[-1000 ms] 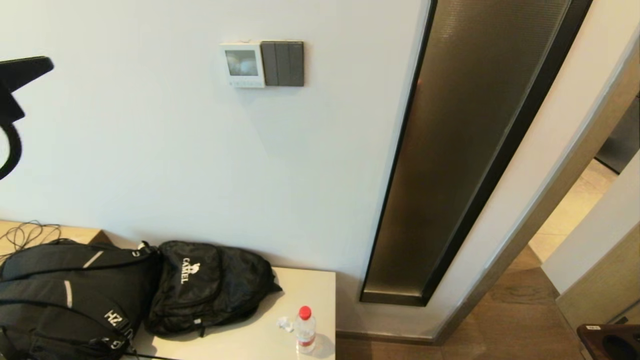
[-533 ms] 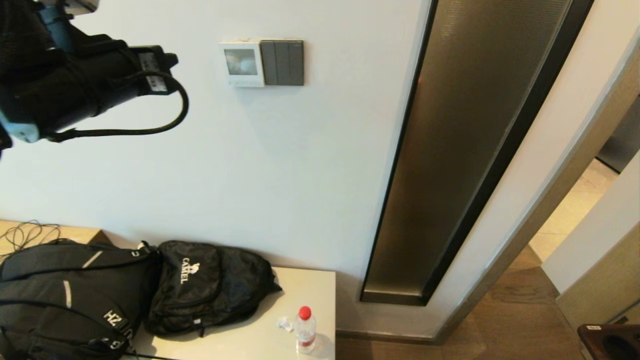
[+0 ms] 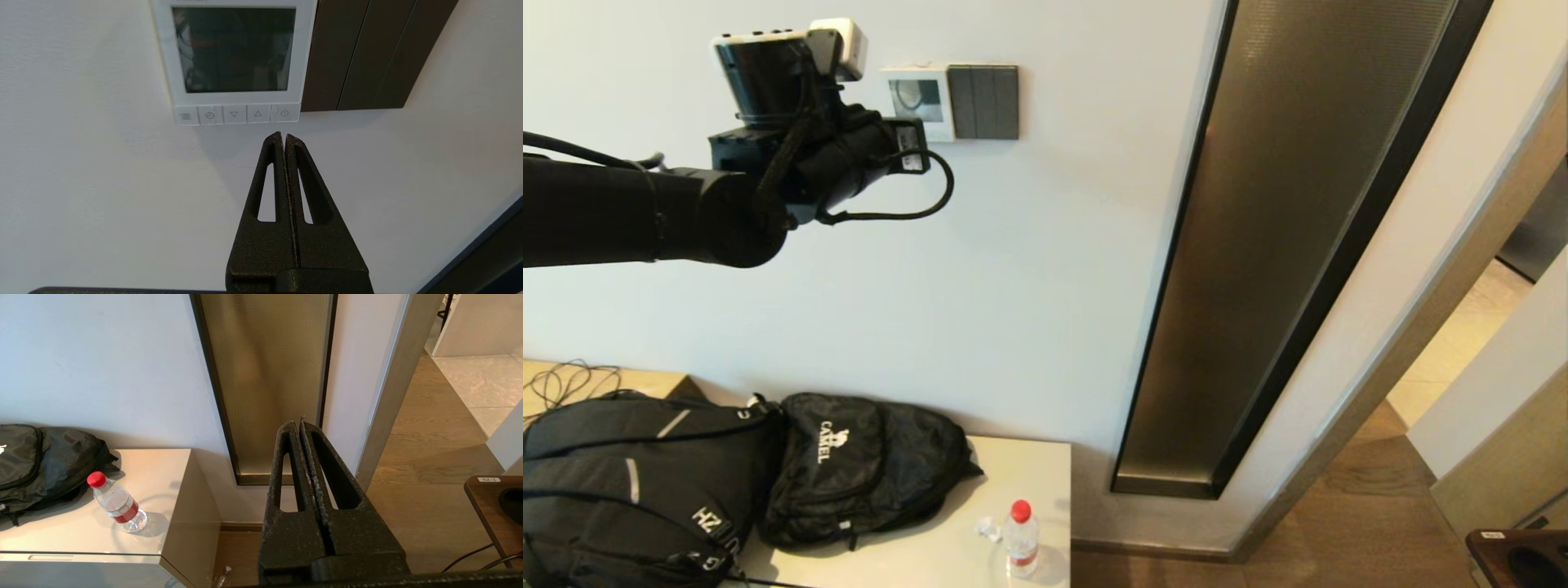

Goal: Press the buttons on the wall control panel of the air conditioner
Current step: Turn on the central air conditioner

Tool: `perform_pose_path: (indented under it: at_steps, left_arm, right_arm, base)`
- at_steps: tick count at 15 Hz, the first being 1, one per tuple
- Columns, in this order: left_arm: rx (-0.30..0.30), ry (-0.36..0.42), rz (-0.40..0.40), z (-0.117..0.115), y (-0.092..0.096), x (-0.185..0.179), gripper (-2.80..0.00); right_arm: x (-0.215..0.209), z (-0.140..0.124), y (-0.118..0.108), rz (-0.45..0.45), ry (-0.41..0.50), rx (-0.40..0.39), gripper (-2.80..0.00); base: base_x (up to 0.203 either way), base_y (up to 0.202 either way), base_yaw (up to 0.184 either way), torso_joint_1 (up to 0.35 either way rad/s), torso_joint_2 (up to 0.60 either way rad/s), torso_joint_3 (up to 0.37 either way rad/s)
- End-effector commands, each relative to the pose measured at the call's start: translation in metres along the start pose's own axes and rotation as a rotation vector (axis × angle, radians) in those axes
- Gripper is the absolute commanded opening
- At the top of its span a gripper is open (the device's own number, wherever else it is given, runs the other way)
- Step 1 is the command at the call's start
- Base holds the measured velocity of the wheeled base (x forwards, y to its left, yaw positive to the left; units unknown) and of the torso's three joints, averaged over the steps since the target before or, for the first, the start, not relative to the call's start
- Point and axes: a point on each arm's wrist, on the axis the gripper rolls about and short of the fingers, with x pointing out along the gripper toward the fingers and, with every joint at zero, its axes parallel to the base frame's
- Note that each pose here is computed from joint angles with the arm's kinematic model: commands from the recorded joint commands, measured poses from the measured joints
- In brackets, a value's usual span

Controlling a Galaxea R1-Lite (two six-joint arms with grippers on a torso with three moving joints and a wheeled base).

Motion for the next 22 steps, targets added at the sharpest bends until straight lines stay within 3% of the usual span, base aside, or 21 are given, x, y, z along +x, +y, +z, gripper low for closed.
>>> perform_pose_path:
  at_steps: [1, 4, 22]
  left_arm:
    - [0.002, 0.032, -0.002, -0.026, -0.003, 0.023, -2.80]
    - [0.000, 0.000, -0.001, -0.028, -0.004, 0.041, -2.80]
    - [-0.002, -0.010, -0.017, -0.028, -0.012, 0.053, -2.80]
  right_arm:
    - [0.000, 0.000, 0.000, 0.002, 0.001, 0.000, -2.80]
    - [0.000, 0.000, 0.000, 0.000, 0.001, -0.001, -2.80]
    - [0.000, 0.000, 0.000, 0.000, 0.001, -0.002, -2.80]
  base:
    - [0.000, 0.000, 0.000, 0.000, 0.00, 0.000]
    - [0.000, 0.000, 0.000, 0.000, 0.00, 0.000]
    - [0.000, 0.000, 0.000, 0.000, 0.00, 0.000]
